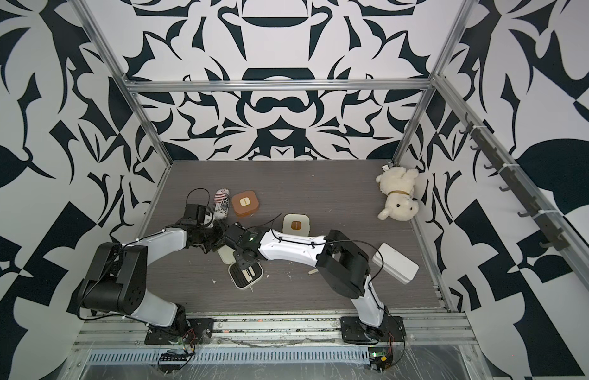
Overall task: Organize nail clipper sets
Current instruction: Place the nail clipper in the storage box.
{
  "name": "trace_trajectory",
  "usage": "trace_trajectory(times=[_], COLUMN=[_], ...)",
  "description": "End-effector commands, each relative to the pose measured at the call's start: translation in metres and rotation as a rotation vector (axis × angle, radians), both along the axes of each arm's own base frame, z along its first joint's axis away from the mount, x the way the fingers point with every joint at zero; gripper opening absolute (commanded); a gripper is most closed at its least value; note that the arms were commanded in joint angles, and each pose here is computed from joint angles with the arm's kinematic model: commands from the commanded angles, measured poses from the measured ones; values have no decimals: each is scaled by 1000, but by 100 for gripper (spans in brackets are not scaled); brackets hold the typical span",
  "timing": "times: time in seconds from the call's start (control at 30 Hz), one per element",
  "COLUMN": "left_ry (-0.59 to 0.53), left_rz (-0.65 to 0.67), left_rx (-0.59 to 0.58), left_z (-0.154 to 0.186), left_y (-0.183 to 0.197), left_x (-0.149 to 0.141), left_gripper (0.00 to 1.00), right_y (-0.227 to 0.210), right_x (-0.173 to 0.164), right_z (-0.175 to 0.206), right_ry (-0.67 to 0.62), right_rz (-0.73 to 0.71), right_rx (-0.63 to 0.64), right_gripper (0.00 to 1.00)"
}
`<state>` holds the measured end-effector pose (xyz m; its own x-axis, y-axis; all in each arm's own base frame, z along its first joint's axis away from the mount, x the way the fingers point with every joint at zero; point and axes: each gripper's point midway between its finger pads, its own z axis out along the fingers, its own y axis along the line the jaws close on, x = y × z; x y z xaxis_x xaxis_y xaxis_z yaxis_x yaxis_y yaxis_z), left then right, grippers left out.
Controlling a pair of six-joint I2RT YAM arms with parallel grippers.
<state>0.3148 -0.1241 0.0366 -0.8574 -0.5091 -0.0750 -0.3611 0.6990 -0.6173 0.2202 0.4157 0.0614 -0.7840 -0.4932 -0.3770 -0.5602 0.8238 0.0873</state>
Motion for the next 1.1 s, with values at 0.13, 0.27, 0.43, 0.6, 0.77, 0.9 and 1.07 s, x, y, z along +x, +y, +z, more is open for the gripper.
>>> trace_trajectory(times=[0.13, 0.27, 0.43, 0.6, 0.77, 0.9, 1.07], left_ry=[120, 121, 120, 120, 122, 126, 125], left_rz=[7, 7, 7, 7, 5, 6, 6], left_rx=[64, 64, 64, 63, 67, 67, 66], left_z=[-25, -25, -24, -24, -25, -26, -26], left_y=[12, 12, 12, 12, 12, 12, 12], left_x=[-28, -28, -27, -27, -27, -27, -27], left_gripper=[61, 61, 61, 61, 61, 61, 61], right_y=[11, 11, 9, 0, 1, 8, 16], right_x=[0, -1, 1, 10, 10, 6, 3], right_z=[-4, -9, -6, 11, 18, 22, 21], right_ry=[24, 33, 18, -38, -36, -19, 7], right_rz=[2, 3, -7, -41, -35, -23, -10], right_rx=[28, 22, 18, -9, -3, 38, 64], right_gripper=[9, 8, 8, 9, 13, 16, 19])
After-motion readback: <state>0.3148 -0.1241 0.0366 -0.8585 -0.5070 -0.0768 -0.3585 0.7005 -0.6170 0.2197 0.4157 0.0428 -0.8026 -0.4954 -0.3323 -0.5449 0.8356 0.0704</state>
